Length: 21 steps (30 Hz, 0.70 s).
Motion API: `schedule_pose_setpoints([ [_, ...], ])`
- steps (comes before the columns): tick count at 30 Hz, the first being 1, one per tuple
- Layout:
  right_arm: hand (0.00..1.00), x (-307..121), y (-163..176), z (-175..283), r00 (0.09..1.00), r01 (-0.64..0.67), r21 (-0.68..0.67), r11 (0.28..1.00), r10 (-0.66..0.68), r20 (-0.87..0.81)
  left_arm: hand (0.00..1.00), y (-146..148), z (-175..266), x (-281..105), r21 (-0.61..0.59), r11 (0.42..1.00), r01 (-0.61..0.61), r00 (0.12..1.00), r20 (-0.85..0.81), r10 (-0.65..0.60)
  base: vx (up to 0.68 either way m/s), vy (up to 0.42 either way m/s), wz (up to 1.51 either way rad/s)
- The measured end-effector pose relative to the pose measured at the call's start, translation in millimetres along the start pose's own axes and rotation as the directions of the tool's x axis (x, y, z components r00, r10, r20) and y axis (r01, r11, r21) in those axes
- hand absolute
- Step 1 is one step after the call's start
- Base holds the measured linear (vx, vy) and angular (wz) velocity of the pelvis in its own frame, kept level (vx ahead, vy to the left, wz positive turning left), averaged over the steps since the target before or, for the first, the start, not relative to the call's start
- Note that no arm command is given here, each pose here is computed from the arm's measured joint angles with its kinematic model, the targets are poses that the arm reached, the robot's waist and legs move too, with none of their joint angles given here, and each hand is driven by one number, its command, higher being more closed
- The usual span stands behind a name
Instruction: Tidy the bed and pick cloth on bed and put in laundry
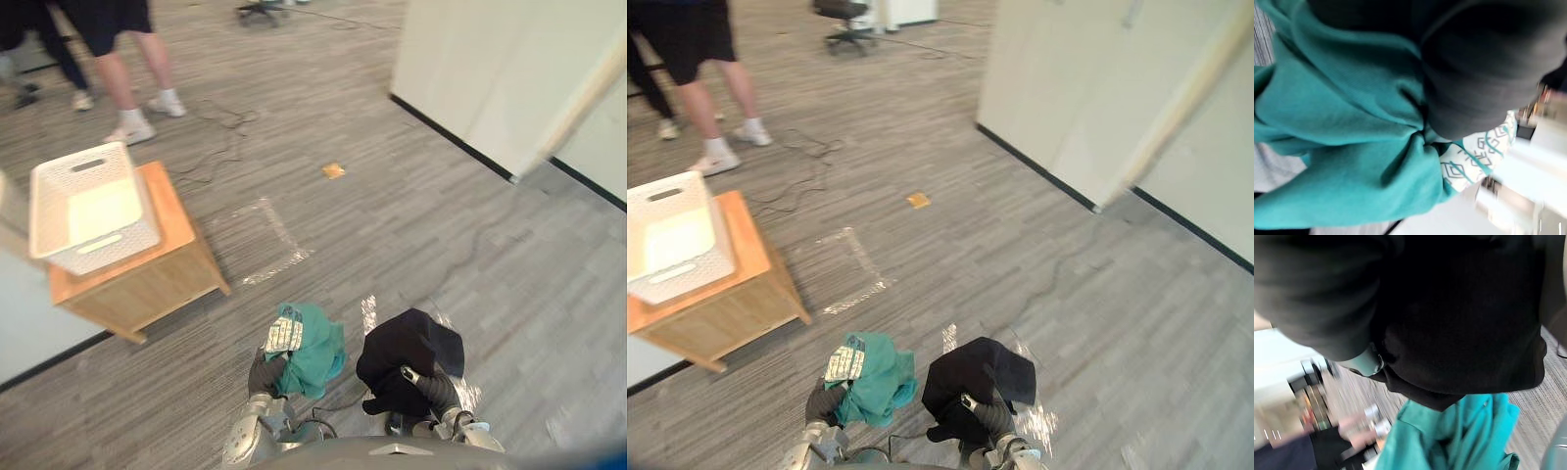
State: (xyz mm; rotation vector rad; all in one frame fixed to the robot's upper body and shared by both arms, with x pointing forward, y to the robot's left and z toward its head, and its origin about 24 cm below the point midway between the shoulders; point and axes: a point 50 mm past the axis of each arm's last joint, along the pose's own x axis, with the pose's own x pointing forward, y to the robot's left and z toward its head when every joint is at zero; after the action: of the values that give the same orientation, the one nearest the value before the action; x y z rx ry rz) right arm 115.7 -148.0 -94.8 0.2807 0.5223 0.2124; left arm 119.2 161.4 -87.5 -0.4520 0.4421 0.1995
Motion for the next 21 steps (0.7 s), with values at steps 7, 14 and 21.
schedule_pose_setpoints([
  [7,1.00,-3,-13,29,0.988,-0.108,-0.036,0.993,0.111,0.103,1.00,17,-15,-21,-0.119,0.992,-0.047,0.999,-0.027,0.044,0.43,-0.409,0.72],
  [14,1.00,-1,-19,36,0.993,-0.072,-0.037,0.997,0.075,0.089,1.00,6,-25,-23,-0.207,0.975,0.078,0.991,-0.089,-0.098,0.30,-0.181,0.40],
  [21,1.00,-8,-16,20,0.999,-0.031,-0.015,0.999,0.032,0.030,1.00,7,-23,-12,-0.316,0.935,0.161,0.963,-0.157,-0.219,0.38,0.057,-0.06],
])
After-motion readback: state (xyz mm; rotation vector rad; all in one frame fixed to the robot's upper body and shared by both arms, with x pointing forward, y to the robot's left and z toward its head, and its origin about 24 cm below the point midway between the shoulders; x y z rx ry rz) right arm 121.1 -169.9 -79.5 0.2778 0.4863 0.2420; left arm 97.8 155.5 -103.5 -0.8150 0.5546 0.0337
